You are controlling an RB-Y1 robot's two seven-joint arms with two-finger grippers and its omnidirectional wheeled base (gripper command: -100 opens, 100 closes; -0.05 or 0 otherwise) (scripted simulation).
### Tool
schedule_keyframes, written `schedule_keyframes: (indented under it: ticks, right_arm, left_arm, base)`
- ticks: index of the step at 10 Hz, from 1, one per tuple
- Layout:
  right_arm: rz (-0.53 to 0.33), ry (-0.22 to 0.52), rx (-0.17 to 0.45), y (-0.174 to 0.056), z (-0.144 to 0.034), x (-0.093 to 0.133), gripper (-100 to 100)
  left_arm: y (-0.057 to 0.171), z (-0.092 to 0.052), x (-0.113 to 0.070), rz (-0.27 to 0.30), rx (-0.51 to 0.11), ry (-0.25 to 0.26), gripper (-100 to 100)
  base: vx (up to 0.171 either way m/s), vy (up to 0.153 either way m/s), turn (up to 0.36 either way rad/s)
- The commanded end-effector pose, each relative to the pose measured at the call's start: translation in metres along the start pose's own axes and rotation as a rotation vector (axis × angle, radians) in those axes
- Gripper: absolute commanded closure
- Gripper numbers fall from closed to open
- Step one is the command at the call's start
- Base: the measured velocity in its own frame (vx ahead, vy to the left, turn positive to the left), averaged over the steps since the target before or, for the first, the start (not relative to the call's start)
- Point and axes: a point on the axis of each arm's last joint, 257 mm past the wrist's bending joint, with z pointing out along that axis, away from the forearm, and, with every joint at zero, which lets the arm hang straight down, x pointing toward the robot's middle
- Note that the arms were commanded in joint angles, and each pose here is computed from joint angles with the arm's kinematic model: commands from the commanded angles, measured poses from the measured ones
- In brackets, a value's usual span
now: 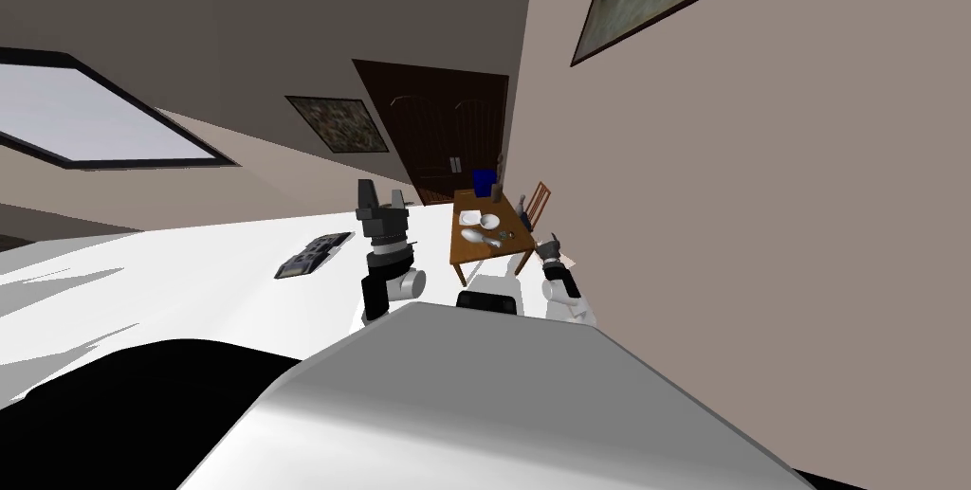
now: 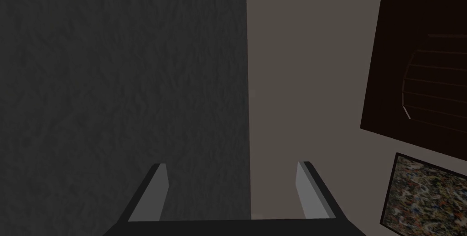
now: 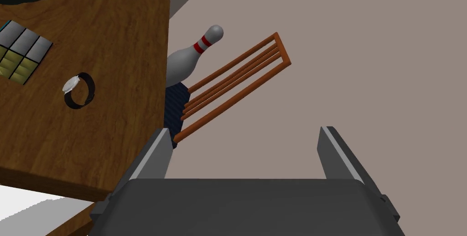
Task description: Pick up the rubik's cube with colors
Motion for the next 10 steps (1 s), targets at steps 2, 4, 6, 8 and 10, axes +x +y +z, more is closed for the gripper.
schedule_keyframes:
  ticks: [2,4,6,8,10]
  right_arm:
    - [0.080,-0.051,0.057,-0.021,0.011,-0.018,-100]
    - [0.133,-0.095,0.099,-0.039,0.014,-0.034,-100]
    - [0.185,-0.134,0.133,-0.052,0.017,-0.047,-100]
    - [0.290,-0.199,0.183,-0.072,0.024,-0.064,-100]
    - [0.341,-0.241,0.213,-0.085,0.025,-0.075,-100]
  left_arm:
    - [0.000,0.000,0.000,0.000,0.000,0.000,0]
    - [0.000,0.000,0.000,0.000,0.000,0.000,0]
    - [0.000,0.000,0.000,0.000,0.000,0.000,0]
    - [0.000,0.000,0.000,0.000,0.000,0.000,0]
    - [0.000,0.000,0.000,0.000,0.000,0.000,0]
  base:
    - [0.008,0.025,0.038]
    - [0.018,0.041,0.073]
    - [0.017,0.032,0.051]
    - [0.021,0.035,0.103]
    - [0.029,0.023,0.065]
